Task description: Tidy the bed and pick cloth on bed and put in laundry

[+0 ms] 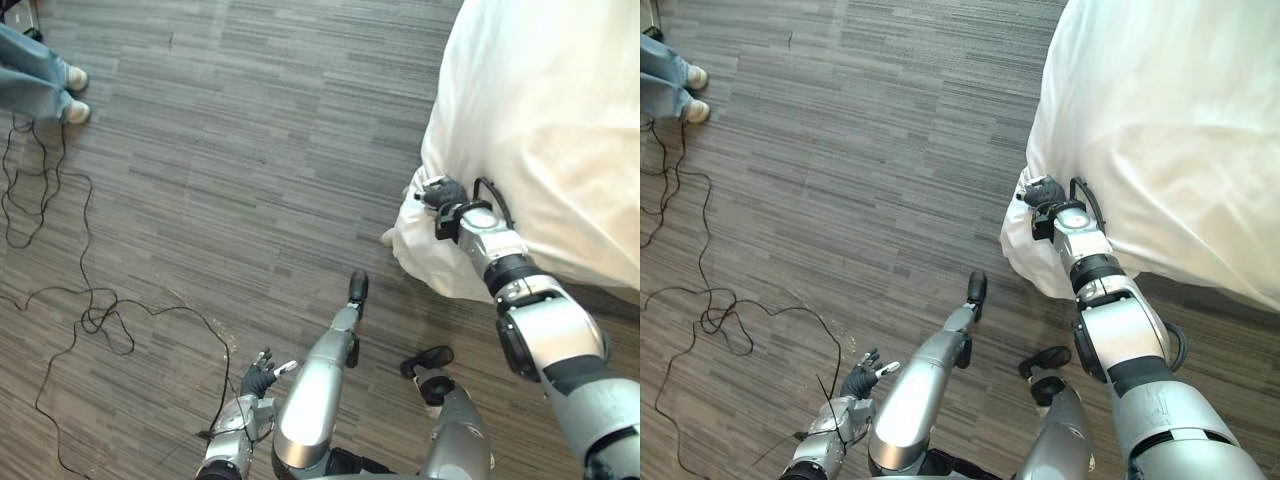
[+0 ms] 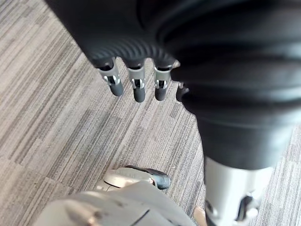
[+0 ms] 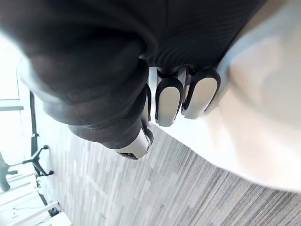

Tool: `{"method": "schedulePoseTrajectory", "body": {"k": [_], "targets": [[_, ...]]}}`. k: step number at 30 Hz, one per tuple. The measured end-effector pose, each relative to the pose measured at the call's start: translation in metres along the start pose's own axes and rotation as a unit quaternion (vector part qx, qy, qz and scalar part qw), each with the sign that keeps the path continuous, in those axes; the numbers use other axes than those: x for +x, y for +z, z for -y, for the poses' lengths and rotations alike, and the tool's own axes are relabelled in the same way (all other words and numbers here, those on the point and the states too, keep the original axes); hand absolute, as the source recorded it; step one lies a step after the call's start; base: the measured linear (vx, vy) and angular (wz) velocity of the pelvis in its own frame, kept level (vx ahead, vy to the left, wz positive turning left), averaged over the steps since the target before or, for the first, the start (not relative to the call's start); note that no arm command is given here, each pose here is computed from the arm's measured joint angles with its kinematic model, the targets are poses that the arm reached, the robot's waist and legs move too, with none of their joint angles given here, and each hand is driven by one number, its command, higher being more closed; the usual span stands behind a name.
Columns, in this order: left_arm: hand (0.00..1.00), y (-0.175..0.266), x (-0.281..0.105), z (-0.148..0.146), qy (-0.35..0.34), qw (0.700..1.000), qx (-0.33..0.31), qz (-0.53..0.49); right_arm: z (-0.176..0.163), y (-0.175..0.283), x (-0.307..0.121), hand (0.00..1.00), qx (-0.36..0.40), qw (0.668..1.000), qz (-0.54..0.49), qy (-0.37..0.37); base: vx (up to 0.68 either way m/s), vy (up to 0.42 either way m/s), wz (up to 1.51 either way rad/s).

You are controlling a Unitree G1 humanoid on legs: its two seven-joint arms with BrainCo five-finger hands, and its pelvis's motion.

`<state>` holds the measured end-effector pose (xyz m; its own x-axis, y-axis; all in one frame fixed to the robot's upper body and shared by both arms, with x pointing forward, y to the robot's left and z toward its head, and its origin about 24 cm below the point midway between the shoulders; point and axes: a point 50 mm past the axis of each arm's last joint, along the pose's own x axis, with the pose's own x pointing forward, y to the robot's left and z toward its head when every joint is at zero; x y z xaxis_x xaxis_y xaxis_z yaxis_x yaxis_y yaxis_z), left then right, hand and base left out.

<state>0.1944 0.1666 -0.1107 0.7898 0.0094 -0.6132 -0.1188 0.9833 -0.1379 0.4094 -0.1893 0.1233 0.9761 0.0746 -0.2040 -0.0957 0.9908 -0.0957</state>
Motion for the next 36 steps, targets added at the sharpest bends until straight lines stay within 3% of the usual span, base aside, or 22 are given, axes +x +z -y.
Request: {"method": "schedulePoseTrajectory", "body": {"k": [5,9,11,14,19,24,26,28,31,33,36], "targets": [[0.0,-0.002,0.0,-0.003,0.002,1.0,0.009,-0.007,-0.013,-0.046,-0.013,1.0,0.006,0.993,-0.014,0.116,0.01,-0.016,-0.06],[0.0,-0.006,-0.003,-0.018,0.023,0.999,0.028,-0.022,-0.07,-0.141,-0.055,1.0,-0.033,0.954,-0.115,0.275,0.02,-0.029,-0.26],[0.0,-0.009,-0.007,-0.035,0.049,0.997,0.051,-0.036,-0.133,-0.186,-0.102,1.0,-0.031,0.904,-0.153,0.398,0.03,-0.054,-0.41],[0.0,-0.008,-0.009,-0.049,0.073,0.994,0.075,-0.037,-0.201,-0.186,-0.146,1.0,-0.008,0.849,-0.119,0.515,0.03,-0.102,-0.31],[0.0,-0.024,-0.019,-0.059,0.087,0.993,0.04,-0.064,-0.237,-0.114,-0.142,1.0,0.068,0.818,0.035,0.571,0.04,-0.081,-0.17],[0.0,-0.043,-0.028,-0.064,0.086,0.99,-0.01,-0.108,-0.219,-0.021,-0.113,1.0,0.191,0.808,0.21,0.517,0.03,-0.015,-0.12],[0.0,-0.042,-0.027,-0.063,0.079,0.991,-0.011,-0.11,-0.192,0.028,-0.092,1.0,0.205,0.816,0.283,0.46,-0.08,0.035,-0.04],[0.0,-0.036,-0.023,-0.054,0.052,0.993,-0.018,-0.102,-0.14,0.094,-0.064,1.0,0.225,0.832,0.354,0.364,-0.14,0.076,0.04],[0.0,-0.033,-0.016,-0.035,0.01,0.994,-0.031,-0.102,-0.081,0.142,-0.049,1.0,0.231,0.851,0.383,0.276,-0.15,0.08,-0.04],[0.0,-0.03,-0.012,-0.025,-0.006,0.994,-0.042,-0.099,-0.051,0.137,-0.039,1.0,0.234,0.874,0.36,0.225,-0.05,0.013,-0.23],[0.0,-0.026,-0.006,-0.019,-0.02,0.994,-0.051,-0.095,-0.009,0.087,-0.021,1.0,0.252,0.922,0.263,0.127,0.02,-0.01,-0.23]]}}
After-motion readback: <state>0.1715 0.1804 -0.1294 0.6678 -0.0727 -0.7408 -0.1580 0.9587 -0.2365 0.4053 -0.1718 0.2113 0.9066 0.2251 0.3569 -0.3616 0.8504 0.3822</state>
